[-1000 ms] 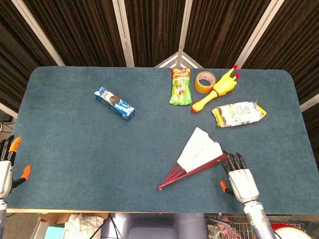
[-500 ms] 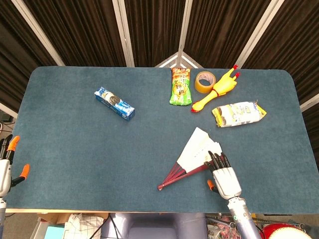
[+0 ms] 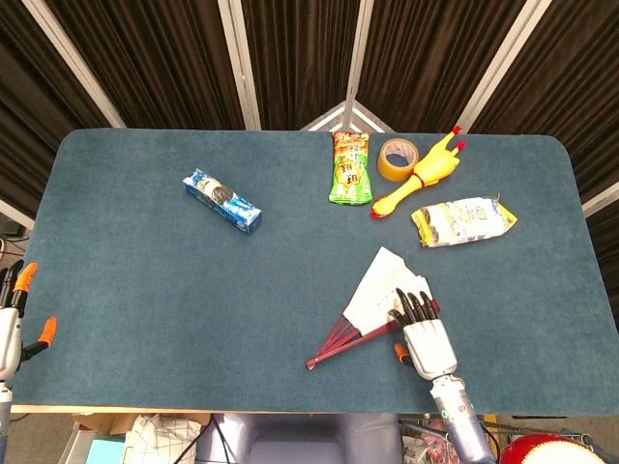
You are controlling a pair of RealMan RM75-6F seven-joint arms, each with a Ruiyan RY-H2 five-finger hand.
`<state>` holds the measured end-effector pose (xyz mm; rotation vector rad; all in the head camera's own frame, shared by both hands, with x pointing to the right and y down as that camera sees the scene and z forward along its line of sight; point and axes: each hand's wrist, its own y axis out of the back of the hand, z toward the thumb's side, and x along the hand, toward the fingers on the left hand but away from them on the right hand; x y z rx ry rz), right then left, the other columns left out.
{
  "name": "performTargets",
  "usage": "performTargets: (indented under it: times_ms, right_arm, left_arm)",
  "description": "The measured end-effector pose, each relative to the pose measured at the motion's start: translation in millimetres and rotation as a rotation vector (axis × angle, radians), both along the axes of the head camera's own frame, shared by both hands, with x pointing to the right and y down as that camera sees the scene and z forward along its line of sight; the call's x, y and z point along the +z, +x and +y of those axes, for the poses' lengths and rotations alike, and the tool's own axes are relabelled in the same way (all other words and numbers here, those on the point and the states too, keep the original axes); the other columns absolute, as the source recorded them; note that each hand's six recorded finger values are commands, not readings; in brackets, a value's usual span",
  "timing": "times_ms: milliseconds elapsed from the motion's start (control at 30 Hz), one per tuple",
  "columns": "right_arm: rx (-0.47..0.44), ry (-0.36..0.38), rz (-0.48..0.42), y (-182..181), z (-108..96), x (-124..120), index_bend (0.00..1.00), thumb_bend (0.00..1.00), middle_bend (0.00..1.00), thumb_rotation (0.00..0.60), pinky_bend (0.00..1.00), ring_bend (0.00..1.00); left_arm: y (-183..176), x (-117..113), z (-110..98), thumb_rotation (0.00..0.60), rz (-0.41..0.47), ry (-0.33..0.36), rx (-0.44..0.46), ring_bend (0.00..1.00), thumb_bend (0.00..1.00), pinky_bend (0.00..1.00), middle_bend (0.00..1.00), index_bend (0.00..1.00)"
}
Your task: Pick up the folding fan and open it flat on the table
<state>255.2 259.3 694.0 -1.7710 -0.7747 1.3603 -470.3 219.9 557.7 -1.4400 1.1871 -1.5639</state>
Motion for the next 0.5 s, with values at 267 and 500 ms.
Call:
performTargets:
  times_ms: [267,500]
  right_arm:
    - [-0.001,0.0,-0.018,-5.9,-0.5,5.6,0.35,0.35,0.02,0.6,0.01,0.09]
    - [-0.014,0.006,-0.034,-15.2,-3.2,8.7,0.37,0.35,0.02,0.6,0.01,0.09]
  left_arm:
    - [0.8,2.0,-0.3,0.6,-0.005,-0.005,0.0,0.0,0.49,0.02,0.0,0.07]
    - [2.4,3.5,-0.4,0.6,-0.005,-0.009,0.002,0.0,0.49,0.02,0.0,0.07]
